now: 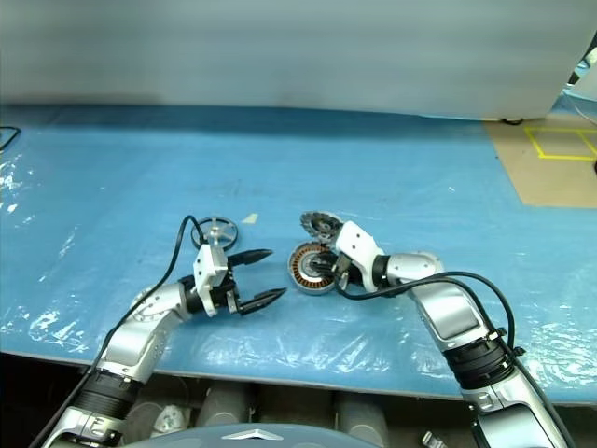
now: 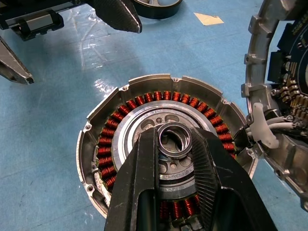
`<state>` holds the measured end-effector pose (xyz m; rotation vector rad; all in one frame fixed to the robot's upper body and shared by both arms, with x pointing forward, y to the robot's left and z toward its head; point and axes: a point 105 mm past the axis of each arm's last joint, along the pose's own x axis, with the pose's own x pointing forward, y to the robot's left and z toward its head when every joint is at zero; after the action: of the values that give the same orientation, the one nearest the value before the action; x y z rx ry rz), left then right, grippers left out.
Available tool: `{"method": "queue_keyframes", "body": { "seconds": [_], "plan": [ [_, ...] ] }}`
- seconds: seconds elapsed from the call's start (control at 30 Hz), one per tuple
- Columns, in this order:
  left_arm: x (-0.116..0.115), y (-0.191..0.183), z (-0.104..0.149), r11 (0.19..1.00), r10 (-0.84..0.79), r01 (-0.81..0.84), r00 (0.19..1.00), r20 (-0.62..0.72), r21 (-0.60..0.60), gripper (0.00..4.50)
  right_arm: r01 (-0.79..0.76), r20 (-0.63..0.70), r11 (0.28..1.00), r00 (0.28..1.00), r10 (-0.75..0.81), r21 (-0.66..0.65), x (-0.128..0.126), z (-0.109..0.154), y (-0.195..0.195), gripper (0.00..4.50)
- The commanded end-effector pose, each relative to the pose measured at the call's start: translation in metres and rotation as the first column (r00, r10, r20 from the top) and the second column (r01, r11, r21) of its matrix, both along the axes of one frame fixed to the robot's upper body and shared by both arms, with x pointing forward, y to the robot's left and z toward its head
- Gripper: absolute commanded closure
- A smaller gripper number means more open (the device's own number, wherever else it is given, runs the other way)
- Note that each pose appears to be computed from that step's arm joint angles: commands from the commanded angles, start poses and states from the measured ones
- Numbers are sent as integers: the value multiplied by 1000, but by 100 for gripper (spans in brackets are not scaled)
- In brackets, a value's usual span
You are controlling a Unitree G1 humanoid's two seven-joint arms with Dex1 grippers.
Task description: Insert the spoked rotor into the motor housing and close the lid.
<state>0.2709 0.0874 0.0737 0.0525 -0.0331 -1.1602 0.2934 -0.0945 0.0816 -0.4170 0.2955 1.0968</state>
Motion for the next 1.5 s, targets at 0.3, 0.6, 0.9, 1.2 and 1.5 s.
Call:
{"method": "queue_keyframes", "body": {
  "seconds": [0.3,0.6,0.9,1.2,1.5],
  "plan": [
    [1,-4,9,1000,-17,17,999,30,-1,0,-39,-22,999,999,39,-4,-8,-5,6,391],
    [2,-3,10,1000,-15,15,999,31,2,0,-59,-21,998,998,59,-5,-9,-5,10,391],
    [1,-3,10,1000,-17,17,999,30,5,0,-61,-27,998,998,61,-4,-9,-6,10,391],
    [2,-4,10,1000,-18,17,1000,25,8,0,-22,-42,989,999,28,147,-7,10,11,203],
    [2,-6,10,1000,-24,23,1000,21,4,0,-3,-31,986,999,9,167,-4,12,9,365]
  ]
}}
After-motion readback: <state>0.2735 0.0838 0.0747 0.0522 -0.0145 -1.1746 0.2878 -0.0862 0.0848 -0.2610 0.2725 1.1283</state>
